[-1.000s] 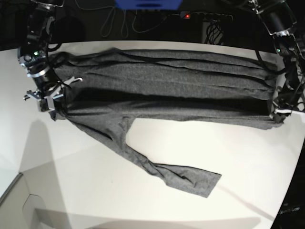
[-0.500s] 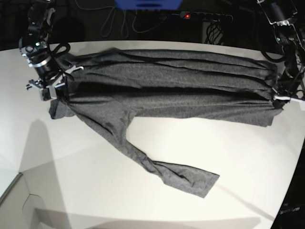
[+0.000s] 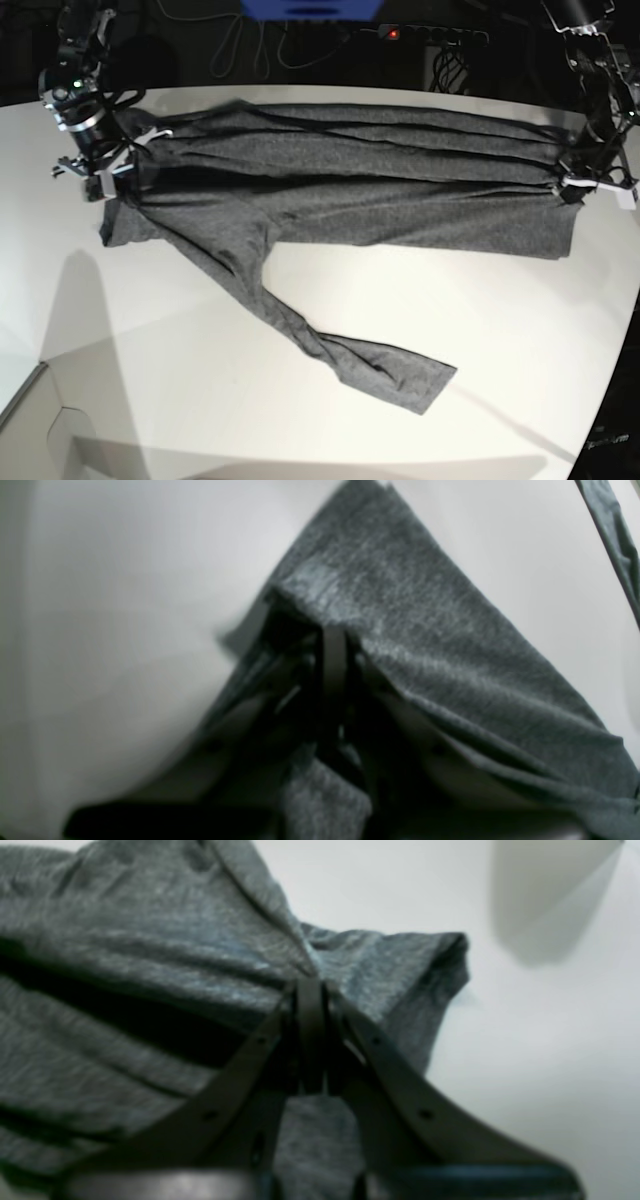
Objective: Layout the t-shirt on the table in an organized manner, then fold the t-shirt properly
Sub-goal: 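Lower the folded edge and pull it straight with both grippers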
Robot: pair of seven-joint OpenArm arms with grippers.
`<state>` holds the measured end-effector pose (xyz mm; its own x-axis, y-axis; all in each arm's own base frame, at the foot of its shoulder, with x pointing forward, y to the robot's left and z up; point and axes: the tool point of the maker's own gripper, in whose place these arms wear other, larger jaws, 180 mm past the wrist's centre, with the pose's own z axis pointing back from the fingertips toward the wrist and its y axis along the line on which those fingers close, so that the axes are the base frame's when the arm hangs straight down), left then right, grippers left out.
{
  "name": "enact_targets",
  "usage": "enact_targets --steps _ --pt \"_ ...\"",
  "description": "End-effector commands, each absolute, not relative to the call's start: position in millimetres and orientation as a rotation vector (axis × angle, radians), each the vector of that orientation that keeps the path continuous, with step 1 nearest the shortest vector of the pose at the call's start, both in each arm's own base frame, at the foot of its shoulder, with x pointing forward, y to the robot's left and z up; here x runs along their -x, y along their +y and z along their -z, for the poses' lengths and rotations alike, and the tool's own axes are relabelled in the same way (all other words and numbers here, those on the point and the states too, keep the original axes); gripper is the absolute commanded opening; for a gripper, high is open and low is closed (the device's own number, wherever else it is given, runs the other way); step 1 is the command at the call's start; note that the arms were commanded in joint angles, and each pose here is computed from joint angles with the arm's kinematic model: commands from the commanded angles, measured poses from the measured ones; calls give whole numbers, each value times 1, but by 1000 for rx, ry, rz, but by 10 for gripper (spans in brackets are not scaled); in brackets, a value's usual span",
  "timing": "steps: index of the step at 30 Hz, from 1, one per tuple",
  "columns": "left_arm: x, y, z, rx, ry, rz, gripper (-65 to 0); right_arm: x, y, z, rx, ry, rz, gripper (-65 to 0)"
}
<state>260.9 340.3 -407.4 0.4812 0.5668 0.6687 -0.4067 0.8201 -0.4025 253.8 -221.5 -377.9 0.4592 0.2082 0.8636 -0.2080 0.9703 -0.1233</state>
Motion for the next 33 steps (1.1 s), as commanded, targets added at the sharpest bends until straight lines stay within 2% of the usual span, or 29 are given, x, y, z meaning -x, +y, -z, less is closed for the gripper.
enact_targets --steps 1,5,10,25,27,31,33 --pt "-270 350 390 185 -945 -580 -648 -260 -230 362 20 -1119 -253 -650" --pt "-271 349 390 189 -947 -582 -648 -255 -227 362 -18 -1110 -291 -650" --pt "-273 346 390 195 -948 -579 -646 -250 -235 365 -2 -1108 -231 -650" --pt "-273 332 397 238 -945 -559 -644 -239 -235 378 -10 -1058 -234 -650" --pt "-275 326 395 251 -953 -514 -622 -237 -235 379 -10 -1053 -234 -606" --pt "-275 322 392 267 -963 -489 -513 -235 -235 379 -9 -1049 -237 -478" --pt "-274 324 391 265 -967 -491 -453 -235 -237 376 -2 -1060 -234 -435"
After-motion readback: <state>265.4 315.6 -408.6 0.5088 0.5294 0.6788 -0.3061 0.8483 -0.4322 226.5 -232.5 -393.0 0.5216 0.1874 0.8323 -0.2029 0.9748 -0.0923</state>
